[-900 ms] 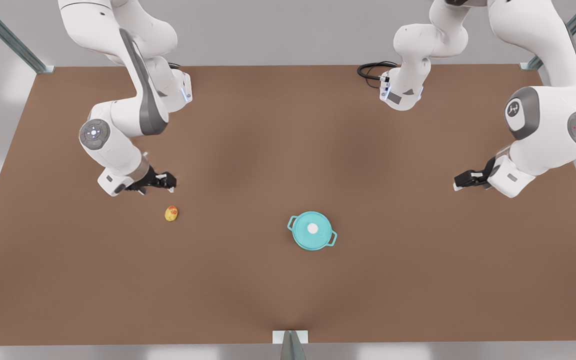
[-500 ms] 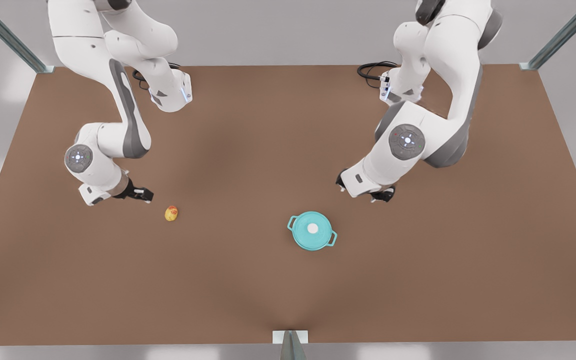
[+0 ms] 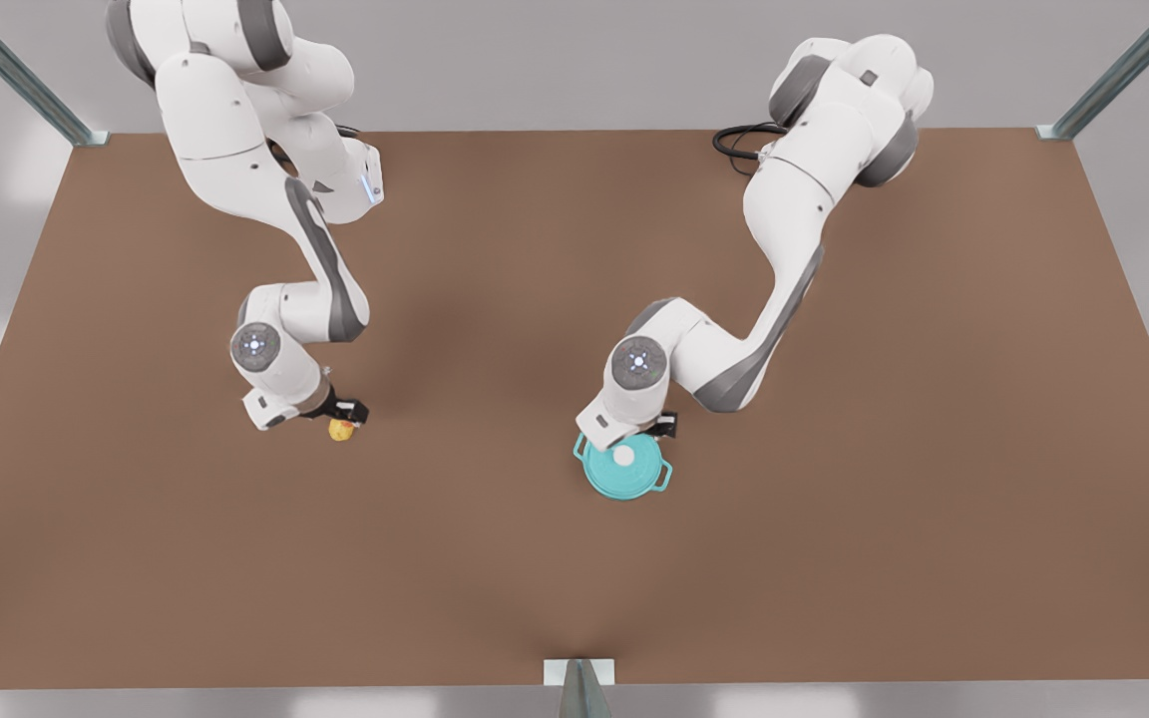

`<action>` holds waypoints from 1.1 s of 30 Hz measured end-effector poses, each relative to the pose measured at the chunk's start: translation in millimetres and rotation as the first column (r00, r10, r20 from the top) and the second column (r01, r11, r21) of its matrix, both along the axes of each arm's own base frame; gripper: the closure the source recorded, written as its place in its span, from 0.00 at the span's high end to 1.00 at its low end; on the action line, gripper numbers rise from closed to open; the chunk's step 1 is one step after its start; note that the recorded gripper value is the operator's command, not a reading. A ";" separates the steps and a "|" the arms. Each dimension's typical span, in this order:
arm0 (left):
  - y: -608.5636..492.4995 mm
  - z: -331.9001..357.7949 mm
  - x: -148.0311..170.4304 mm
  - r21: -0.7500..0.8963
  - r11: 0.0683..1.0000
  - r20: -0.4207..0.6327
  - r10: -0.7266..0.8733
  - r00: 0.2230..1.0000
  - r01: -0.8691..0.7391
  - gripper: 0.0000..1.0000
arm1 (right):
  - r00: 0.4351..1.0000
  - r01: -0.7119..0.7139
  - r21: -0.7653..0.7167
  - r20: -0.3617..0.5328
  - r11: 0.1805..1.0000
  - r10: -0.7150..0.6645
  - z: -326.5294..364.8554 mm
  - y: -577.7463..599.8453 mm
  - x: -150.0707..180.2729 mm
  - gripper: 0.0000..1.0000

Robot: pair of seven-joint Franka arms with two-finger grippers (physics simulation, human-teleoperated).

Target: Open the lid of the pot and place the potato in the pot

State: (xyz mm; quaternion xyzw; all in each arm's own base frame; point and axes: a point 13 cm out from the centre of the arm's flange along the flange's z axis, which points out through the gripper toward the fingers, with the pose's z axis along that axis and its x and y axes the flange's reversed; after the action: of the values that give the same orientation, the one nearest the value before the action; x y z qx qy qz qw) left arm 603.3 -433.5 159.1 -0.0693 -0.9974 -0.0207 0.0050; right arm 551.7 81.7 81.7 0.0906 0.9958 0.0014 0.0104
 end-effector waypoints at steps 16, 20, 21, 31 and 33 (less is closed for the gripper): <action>4.6 -61.1 30.5 0.020 0.996 0.147 0.083 0.986 -0.086 1.00 | 0.991 0.109 0.034 0.080 0.993 -0.111 -24.7 5.2 24.7 1.00; 5.3 -52.6 32.2 0.021 0.995 0.165 0.094 0.982 -0.099 0.45 | 0.989 0.123 0.031 0.078 0.992 -0.125 -32.8 1.9 22.9 1.00; 6.3 -49.7 33.6 0.022 0.994 0.170 0.100 0.980 -0.105 0.38 | 0.989 0.125 0.031 0.078 0.992 -0.127 -33.5 1.5 22.0 1.00; 147.5 -9.5 133.6 -0.013 0.942 0.202 0.330 0.922 -0.334 0.36 | 0.988 0.136 0.024 0.066 0.990 -0.137 -46.4 0.2 13.6 0.88; 186.8 -49.3 141.5 0.006 0.932 0.168 0.357 0.919 -0.363 0.36 | 0.988 0.139 0.025 0.069 0.990 -0.140 -46.7 0.1 14.2 0.81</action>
State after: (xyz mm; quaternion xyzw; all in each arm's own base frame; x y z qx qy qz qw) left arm 744.8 -246.7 109.9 0.1171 -0.9895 -0.0435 -0.0721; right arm 565.9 81.9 35.0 0.1600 0.9860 0.0140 0.0448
